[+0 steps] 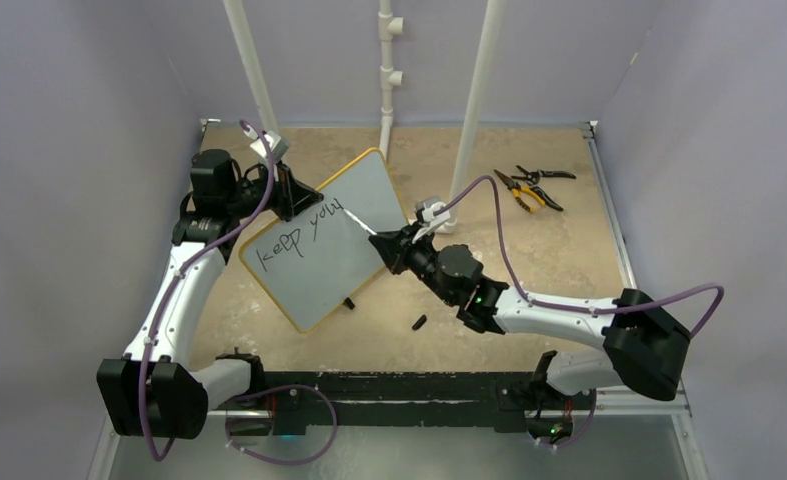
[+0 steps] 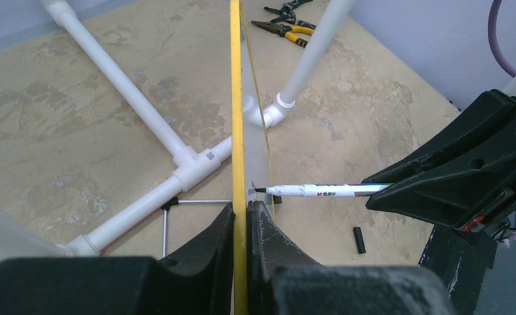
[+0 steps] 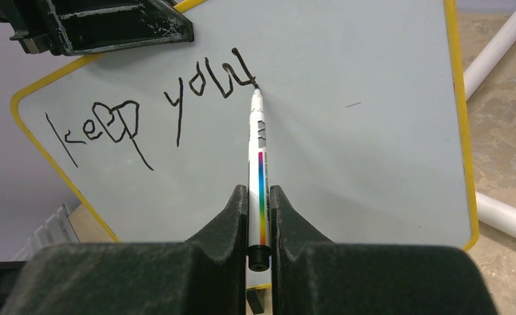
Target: Write a sentence on the whiteboard
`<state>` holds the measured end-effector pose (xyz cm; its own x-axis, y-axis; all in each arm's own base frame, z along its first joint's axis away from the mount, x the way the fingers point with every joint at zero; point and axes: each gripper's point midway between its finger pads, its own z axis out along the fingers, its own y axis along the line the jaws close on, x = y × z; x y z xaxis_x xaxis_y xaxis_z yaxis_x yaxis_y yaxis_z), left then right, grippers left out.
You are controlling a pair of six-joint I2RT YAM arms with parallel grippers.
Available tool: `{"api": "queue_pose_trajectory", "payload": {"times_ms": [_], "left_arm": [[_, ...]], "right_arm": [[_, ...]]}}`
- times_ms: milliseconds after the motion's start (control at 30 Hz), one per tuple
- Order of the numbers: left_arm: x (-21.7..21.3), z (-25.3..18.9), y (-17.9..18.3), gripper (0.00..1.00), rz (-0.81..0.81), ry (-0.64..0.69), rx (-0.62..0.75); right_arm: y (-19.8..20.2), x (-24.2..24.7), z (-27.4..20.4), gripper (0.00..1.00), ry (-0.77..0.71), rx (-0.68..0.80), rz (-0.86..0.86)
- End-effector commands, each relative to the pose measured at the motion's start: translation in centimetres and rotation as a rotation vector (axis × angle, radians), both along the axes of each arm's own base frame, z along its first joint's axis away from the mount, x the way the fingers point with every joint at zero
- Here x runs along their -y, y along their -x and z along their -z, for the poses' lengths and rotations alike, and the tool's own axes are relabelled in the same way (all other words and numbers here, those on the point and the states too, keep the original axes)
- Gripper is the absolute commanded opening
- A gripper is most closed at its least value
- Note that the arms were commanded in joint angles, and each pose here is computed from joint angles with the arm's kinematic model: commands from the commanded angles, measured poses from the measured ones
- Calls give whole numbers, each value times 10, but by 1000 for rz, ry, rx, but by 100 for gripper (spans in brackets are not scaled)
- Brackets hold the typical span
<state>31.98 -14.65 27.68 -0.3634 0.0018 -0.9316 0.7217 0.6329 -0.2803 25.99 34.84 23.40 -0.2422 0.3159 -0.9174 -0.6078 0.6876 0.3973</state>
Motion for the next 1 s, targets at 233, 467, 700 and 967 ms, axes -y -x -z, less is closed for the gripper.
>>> {"api": "queue_pose_trajectory", "payload": {"times_ms": [233, 467, 700, 967], "left_arm": [[5, 0, 5, 0, 56, 12, 20], [5, 1, 5, 0, 56, 12, 16], [5, 1, 4, 0, 56, 12, 14], [5, 1, 4, 0, 56, 12, 15]], "right_arm": [[-6, 3, -30, 0, -71, 81, 27], [-6, -4, -34, 0, -66, 101, 2], [-7, -8, -30, 0, -52, 96, -7], [-11, -7, -35, 0, -78, 100, 18]]}}
